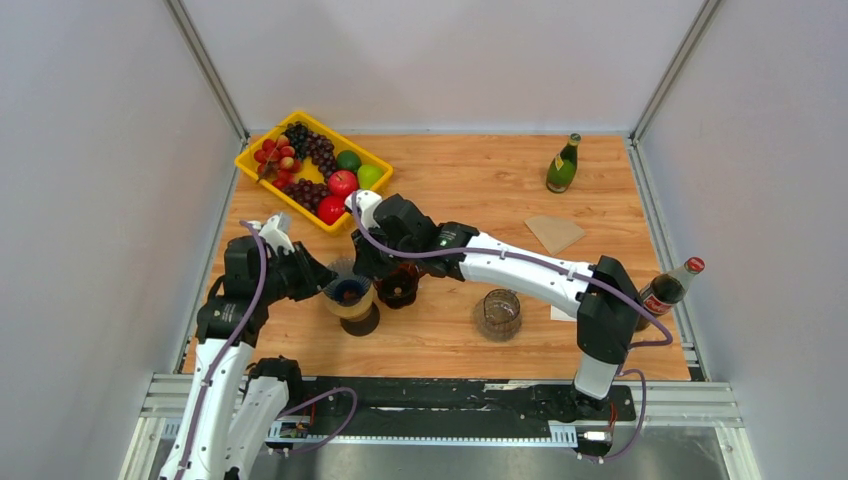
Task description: Place the coffee filter in the dripper
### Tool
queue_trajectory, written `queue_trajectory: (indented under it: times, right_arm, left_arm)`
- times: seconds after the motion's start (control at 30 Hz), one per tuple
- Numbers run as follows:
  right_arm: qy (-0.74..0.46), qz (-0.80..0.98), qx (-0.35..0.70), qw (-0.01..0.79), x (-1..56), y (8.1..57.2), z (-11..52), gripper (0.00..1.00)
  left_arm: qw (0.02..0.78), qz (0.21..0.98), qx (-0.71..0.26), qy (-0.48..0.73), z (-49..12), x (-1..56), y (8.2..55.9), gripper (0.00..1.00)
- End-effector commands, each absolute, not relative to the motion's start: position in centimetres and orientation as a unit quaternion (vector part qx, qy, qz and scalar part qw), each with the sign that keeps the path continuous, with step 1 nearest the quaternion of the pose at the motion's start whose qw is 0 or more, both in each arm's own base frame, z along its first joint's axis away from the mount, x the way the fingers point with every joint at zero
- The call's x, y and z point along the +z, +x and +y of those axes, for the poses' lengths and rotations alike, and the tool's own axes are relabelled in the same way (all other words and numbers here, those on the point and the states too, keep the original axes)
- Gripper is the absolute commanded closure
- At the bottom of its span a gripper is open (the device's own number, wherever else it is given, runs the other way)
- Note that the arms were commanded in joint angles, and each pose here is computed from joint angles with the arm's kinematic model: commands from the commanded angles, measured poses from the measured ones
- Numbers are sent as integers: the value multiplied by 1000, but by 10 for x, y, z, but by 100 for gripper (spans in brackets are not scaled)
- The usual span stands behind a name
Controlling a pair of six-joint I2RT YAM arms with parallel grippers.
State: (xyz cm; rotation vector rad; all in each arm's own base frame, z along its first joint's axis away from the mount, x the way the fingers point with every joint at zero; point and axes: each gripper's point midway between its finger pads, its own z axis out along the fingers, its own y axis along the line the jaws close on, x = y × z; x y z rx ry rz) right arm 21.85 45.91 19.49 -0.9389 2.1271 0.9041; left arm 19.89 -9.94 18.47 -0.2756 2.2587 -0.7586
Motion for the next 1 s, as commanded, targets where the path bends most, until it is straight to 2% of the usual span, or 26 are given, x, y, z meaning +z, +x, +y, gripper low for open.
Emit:
queue_trajectory:
  times: [0.0, 0.3, 0.57, 0.97]
  right_arm:
    - [-377, 865, 227, 240, 118, 204, 403, 100]
    - [-387, 864, 224, 234, 113, 200, 397, 100]
    - [-397, 863, 213, 227, 100, 195, 392, 100]
    - [-437, 839, 204, 253, 77, 175, 385, 100]
  left_arm:
    - [291, 914, -220, -180, -77, 130, 180, 97]
    - [270, 918, -187, -221, -72, 115, 175, 100]
    - [220, 931, -141, -255, -69, 97, 160, 100]
    - [231, 928, -142, -257, -76, 88, 156, 100]
